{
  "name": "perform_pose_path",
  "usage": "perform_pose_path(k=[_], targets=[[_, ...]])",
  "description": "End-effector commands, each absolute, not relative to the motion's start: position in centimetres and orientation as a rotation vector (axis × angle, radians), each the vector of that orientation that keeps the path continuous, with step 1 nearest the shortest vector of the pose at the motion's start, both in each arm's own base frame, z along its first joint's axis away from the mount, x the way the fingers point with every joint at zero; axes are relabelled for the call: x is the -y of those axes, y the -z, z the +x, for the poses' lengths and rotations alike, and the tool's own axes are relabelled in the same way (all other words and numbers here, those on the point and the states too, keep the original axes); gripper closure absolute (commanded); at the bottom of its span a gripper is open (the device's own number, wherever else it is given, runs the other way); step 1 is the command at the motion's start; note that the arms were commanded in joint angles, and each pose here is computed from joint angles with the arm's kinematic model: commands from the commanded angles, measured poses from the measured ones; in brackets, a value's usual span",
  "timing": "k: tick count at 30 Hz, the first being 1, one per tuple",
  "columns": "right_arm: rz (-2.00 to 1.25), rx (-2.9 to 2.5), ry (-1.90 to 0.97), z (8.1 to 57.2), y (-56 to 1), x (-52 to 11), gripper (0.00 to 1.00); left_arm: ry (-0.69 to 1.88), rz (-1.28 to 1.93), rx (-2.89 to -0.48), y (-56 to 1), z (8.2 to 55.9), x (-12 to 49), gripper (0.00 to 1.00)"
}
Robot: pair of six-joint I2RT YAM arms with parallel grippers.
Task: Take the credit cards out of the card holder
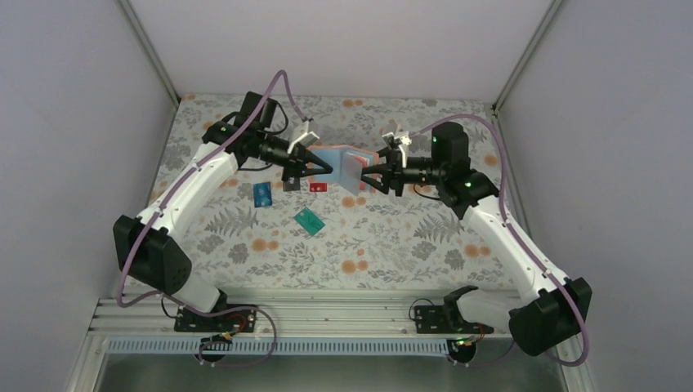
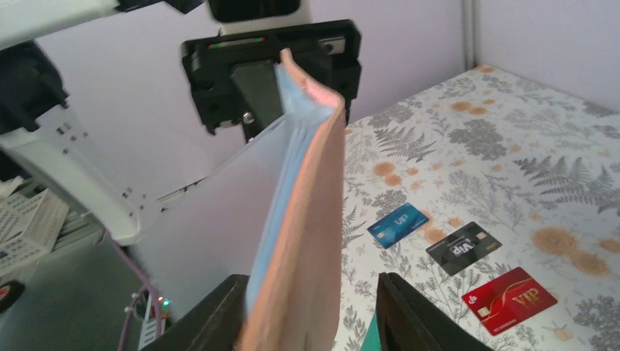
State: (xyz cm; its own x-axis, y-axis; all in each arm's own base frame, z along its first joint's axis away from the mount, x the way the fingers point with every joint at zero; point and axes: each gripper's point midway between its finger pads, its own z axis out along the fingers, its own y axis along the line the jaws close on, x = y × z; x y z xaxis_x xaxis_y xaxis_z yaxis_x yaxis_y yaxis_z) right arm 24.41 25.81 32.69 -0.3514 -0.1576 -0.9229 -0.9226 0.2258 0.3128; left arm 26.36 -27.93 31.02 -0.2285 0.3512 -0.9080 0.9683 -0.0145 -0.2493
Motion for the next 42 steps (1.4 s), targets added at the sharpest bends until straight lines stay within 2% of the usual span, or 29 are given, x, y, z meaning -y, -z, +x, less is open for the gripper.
perform_pose_path(k=[1,4,8,11,13,15,18,19,21,23,24,28,31,32,34,36,37,39,40,42], targets=[[-0.922,-1.663,-1.145,25.9,-34.4,-26.9,0.5,1.287,1.387,-1.592,-32.1,26.3,29.3,0.98],[-0.832,-1.705,-1.099,27.3,-34.0,-27.6,0.48,1.303,1.397,-1.585,-32.1,26.0,29.7,0.98],[-0.802,-1.728,-1.082,27.6,-33.7,-28.7,0.4,1.291,1.393,-1.591,-32.2,26.1,29.6,0.98],[-0.788,-1.751,-1.077,27.8,-33.5,-29.5,0.4,1.294,1.385,-1.596,-32.3,26.3,29.7,0.98],[-0.749,-1.789,-1.039,28.6,-32.8,-29.5,0.51,1.291,1.393,-1.59,-32.4,26.2,29.7,0.98],[-0.704,-1.818,-0.997,29.3,-32.3,-29.1,0.7,1.285,1.4,-1.586,-32.4,26.1,29.7,0.98],[-0.668,-1.839,-0.974,29.8,-32.0,-28.8,0.92,1.266,1.403,-1.588,-32.4,26.1,29.5,0.94],[-0.661,-1.843,-0.974,29.9,-32.0,-28.8,0.95,1.259,1.403,-1.588,-32.5,26.2,29.5,0.79],[-0.645,-1.85,-0.975,30.0,-32.0,-28.8,0.96,1.247,1.41,-1.592,-32.4,26.2,29.4,0.39],[-0.633,-1.862,-0.977,30.1,-31.9,-28.8,0.96,1.237,1.423,-1.579,-32.7,26.0,29.3,0.08],[-0.622,-1.87,-0.973,30.3,-31.9,-28.7,0.96,1.228,1.428,-1.578,-32.8,25.9,29.3,0.01],[-0.577,-1.885,-0.954,30.8,-31.8,-28.4,0.96,1.175,1.347,-1.659,-33.2,27.4,29.4,0.0],[-0.628,-1.851,-0.999,30.0,-32.3,-29.0,0.96,1.048,1.305,-1.755,-32.0,29.1,30.0,0.01],[-0.663,-1.831,-1.021,29.5,-32.6,-29.3,0.96,1.014,1.299,-1.776,-31.5,29.6,30.0,0.07],[-0.739,-1.782,-1.065,28.3,-33.3,-29.7,0.96,0.953,1.285,-1.816,-30.7,30.5,29.7,0.39],[-0.799,-1.736,-1.077,27.2,-33.9,-29.6,0.96,0.935,1.288,-1.826,-30.4,30.7,29.5,0.85],[-0.824,-1.716,-1.077,26.8,-34.2,-29.4,0.96,0.933,1.293,-1.823,-30.4,30.6,29.3,0.96],[-0.879,-1.683,-1.098,25.9,-34.3,-28.8,0.95,0.936,1.308,-1.811,-30.5,30.1,29.1,0.97],[-0.919,-1.665,-1.121,25.3,-34.2,-28.6,0.89,0.938,1.317,-1.803,-30.6,29.9,29.0,0.97],[-0.95,-1.671,-1.124,25.0,-33.6,-27.8,0.63,0.949,1.339,-1.79,-30.8,29.3,28.8,0.98]])
